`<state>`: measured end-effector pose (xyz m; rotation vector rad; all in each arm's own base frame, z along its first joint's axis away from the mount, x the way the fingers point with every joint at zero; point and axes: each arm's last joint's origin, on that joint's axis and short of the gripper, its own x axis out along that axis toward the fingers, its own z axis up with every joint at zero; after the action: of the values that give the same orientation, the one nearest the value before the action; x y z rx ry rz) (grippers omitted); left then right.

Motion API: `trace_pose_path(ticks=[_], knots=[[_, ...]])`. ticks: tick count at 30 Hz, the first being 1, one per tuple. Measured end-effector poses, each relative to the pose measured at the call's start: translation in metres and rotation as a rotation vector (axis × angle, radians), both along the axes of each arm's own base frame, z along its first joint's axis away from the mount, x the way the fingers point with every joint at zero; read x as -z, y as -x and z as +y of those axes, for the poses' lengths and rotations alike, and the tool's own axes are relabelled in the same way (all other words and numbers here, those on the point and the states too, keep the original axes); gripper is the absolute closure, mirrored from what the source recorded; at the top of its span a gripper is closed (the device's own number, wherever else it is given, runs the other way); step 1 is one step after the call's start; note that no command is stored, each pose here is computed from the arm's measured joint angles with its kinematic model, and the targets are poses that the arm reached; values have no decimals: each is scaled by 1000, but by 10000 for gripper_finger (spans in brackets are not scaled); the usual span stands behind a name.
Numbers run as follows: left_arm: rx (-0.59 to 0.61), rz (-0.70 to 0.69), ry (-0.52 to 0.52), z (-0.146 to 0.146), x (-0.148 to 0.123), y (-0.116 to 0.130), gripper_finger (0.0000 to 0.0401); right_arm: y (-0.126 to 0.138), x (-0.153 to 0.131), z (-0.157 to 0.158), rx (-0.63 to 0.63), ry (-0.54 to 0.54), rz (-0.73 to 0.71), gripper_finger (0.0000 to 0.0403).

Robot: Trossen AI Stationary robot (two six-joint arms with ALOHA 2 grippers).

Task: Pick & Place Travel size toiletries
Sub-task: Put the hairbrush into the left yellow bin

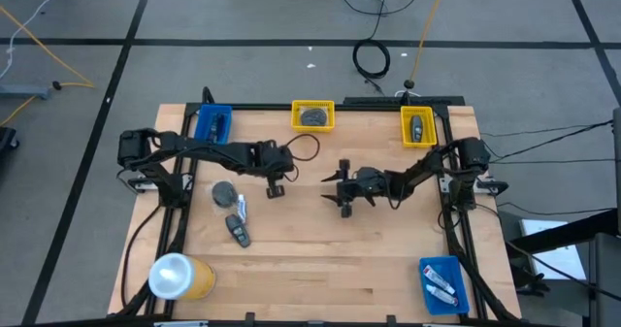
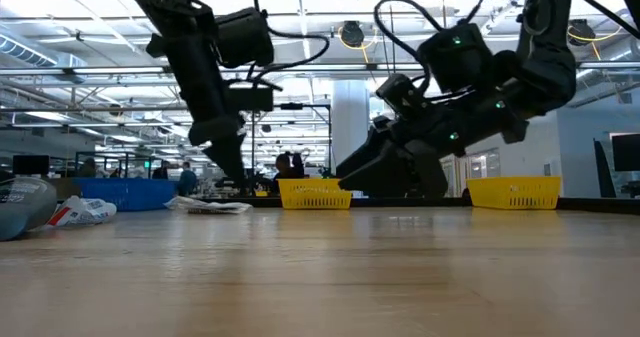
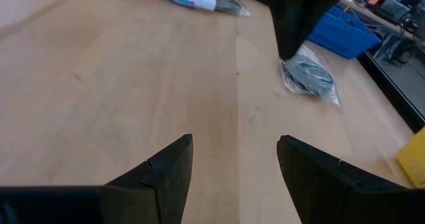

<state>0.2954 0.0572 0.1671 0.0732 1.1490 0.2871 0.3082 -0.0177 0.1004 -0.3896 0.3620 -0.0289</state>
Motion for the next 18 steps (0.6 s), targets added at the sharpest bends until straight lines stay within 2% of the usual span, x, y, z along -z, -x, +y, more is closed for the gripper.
trace_pose_path(ticks=[2, 5, 8, 10, 14, 18], knots=[[-26, 74, -15, 3, 3, 7, 381, -2, -1, -2, 7, -4, 5, 193], [-92, 171, 41, 14, 6, 20, 351, -2, 1, -2, 15, -20, 25, 193], [-119, 263, 103, 27, 8, 34, 297, -1, 3, -2, 15, -21, 52, 193], [-89, 302, 98, 33, 9, 38, 254, -1, 3, -2, 17, -26, 52, 193], [-5, 373, -16, 38, 14, 44, 185, 0, 6, -2, 23, -41, 82, 193], [135, 449, -136, 33, 26, 50, 155, 2, 9, -2, 25, -44, 115, 193]])
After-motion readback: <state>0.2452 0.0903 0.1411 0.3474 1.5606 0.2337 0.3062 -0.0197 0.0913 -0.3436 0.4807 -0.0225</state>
